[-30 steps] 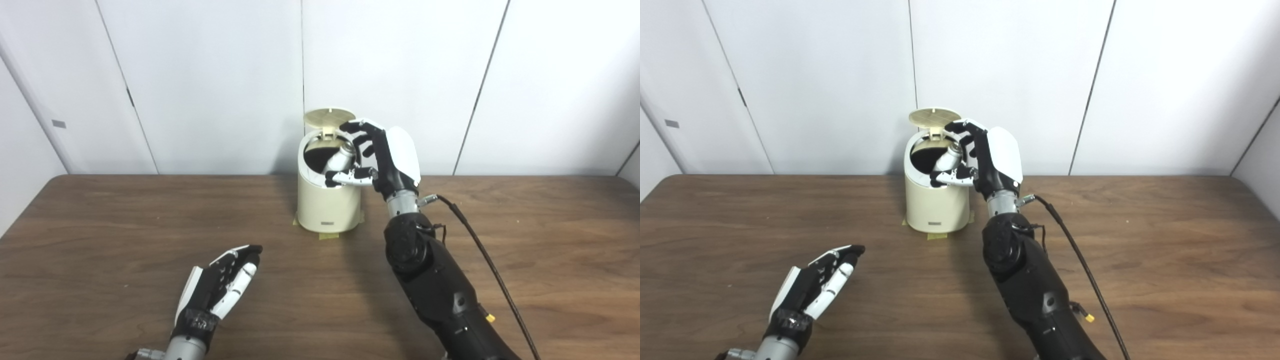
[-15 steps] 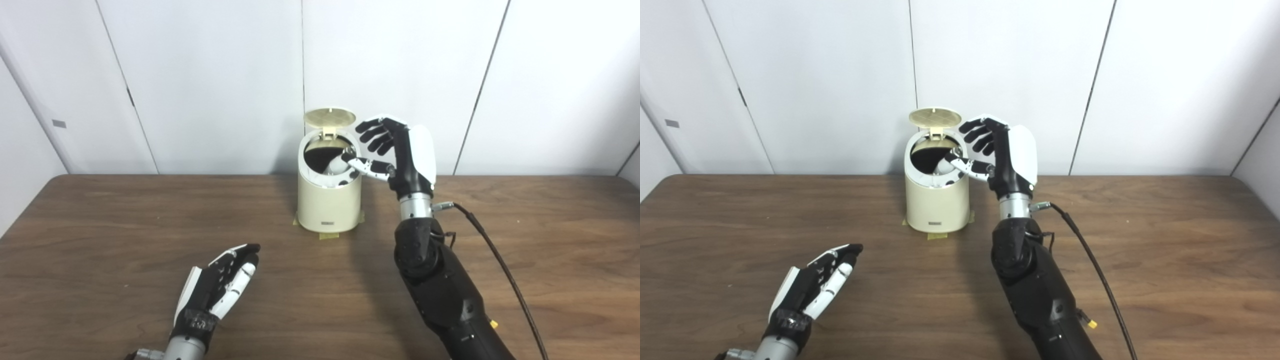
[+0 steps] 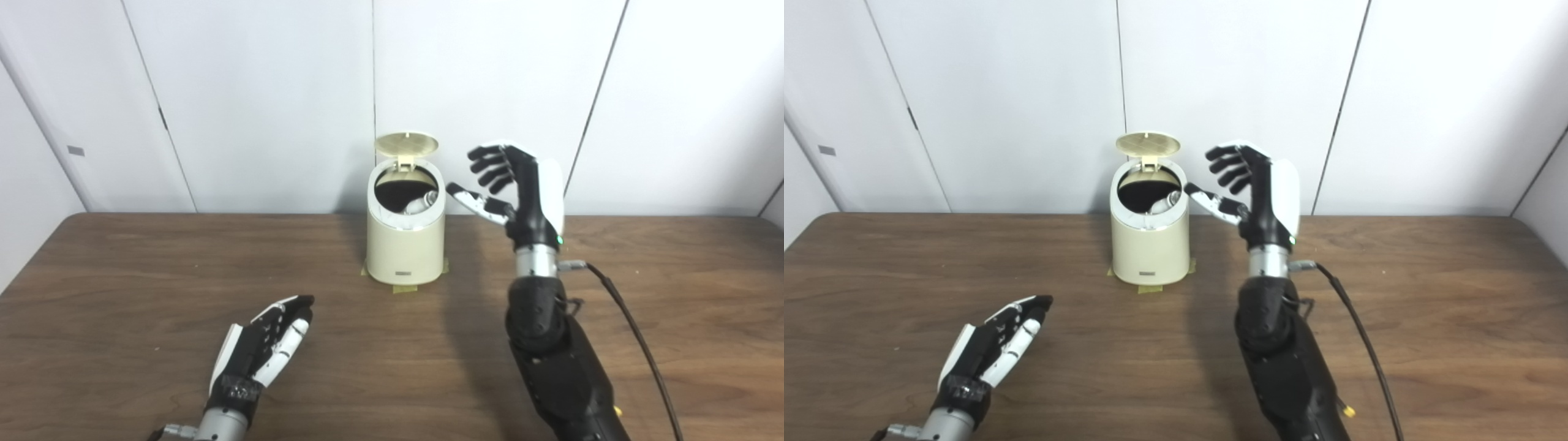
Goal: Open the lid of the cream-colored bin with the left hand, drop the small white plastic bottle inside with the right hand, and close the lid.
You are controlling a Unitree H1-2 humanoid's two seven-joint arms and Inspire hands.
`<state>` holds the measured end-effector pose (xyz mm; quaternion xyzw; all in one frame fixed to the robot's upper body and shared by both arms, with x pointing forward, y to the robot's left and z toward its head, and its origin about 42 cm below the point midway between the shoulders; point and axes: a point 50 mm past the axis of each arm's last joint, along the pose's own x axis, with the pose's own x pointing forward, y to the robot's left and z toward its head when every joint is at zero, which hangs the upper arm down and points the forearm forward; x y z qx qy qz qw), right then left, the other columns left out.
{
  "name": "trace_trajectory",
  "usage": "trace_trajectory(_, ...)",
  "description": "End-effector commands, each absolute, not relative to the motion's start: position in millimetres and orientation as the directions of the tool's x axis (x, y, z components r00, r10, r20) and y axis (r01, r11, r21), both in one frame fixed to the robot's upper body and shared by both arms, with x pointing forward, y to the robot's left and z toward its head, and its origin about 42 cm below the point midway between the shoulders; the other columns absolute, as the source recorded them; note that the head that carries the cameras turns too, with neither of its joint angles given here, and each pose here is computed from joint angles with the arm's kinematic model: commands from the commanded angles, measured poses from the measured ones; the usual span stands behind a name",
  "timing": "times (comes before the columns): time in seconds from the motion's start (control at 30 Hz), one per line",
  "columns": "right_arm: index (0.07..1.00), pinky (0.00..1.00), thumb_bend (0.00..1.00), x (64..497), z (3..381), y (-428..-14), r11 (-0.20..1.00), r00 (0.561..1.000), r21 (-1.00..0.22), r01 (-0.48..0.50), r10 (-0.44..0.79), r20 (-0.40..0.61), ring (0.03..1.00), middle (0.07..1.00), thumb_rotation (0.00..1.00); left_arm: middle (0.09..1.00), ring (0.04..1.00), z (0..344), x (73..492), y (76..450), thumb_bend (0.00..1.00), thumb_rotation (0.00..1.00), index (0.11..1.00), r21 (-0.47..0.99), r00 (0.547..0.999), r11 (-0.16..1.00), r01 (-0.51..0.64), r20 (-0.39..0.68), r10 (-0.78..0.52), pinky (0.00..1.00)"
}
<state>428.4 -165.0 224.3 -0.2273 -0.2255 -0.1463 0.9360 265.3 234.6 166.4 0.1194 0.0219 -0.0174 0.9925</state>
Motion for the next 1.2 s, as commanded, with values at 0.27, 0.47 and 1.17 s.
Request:
trace_trajectory(0.27, 0.52, 0.39, 0.52, 395, 234, -213, 0.886, 0.925, -0.369, 0.28, -0.146, 0.35, 0.468, 0.472, 0.01, 0.868, 0.878, 193, 296, 235, 0.45, 0.68, 0.879, 0.236, 0.996, 0.971, 0.027, 0.081, -0.047, 0.89)
trace_trajectory(0.47, 0.71, 0.54, 0.62, 368, 231, -232, 0.954, 0.978, -0.279, 0.113, -0.057, 0.2, 0.646, 0.706, 0.46, 0.885, 0.881, 204, 309, 234, 0.44, 0.7, 0.893, 0.241, 0.992, 0.97, 0.039, 0.104, -0.065, 0.88)
trace_trajectory(1.17, 0.905, 0.84, 0.57, 292, 150, -242, 0.988, 0.991, -0.142, 0.059, -0.04, 0.128, 0.903, 0.924, 0.98, 0.911, 0.89, 242, 383, 223, 0.51, 0.74, 0.914, 0.137, 0.981, 0.987, 0.087, 0.161, -0.109, 0.85)
